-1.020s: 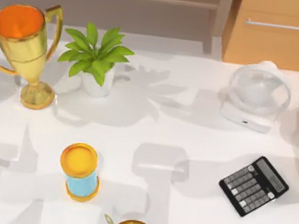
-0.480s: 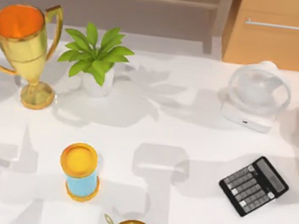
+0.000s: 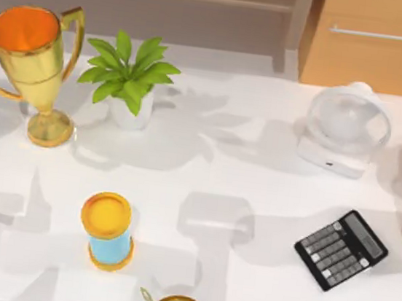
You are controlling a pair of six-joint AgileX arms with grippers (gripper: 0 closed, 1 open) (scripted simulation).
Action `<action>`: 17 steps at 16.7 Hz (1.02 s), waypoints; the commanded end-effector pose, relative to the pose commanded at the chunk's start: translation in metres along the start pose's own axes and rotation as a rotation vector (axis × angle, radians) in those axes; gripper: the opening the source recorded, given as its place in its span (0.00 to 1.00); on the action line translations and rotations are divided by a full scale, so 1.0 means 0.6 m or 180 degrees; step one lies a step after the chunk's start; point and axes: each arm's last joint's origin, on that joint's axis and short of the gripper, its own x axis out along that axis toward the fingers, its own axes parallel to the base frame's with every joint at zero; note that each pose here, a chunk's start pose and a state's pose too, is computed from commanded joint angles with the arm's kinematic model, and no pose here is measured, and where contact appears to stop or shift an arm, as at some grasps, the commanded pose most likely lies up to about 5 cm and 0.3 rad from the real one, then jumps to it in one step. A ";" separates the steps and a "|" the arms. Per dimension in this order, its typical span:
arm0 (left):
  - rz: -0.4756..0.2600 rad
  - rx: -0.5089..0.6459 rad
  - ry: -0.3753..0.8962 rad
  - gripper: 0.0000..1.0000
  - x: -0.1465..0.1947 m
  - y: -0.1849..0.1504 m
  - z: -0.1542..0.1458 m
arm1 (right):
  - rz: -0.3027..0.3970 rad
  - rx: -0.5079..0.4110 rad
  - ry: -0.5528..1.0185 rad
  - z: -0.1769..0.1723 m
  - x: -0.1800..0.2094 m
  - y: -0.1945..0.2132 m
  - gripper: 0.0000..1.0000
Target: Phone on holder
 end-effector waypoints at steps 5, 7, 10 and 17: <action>0.0000 0.0000 0.0000 1.00 0.000 0.000 0.000 | 0.0291 -0.0187 -0.0155 -0.022 0.092 -0.016 0.00; 0.0000 0.0000 0.0000 1.00 0.000 0.000 0.000 | 0.0307 -0.0200 -0.0167 -0.022 0.096 -0.017 0.00; 0.0000 0.0000 0.0000 1.00 0.000 0.000 0.000 | 0.0307 -0.0200 -0.0167 -0.022 0.096 -0.017 0.08; 0.0000 0.0000 0.0000 1.00 0.000 0.000 0.000 | 0.0307 -0.0200 -0.0167 -0.022 0.096 -0.017 0.60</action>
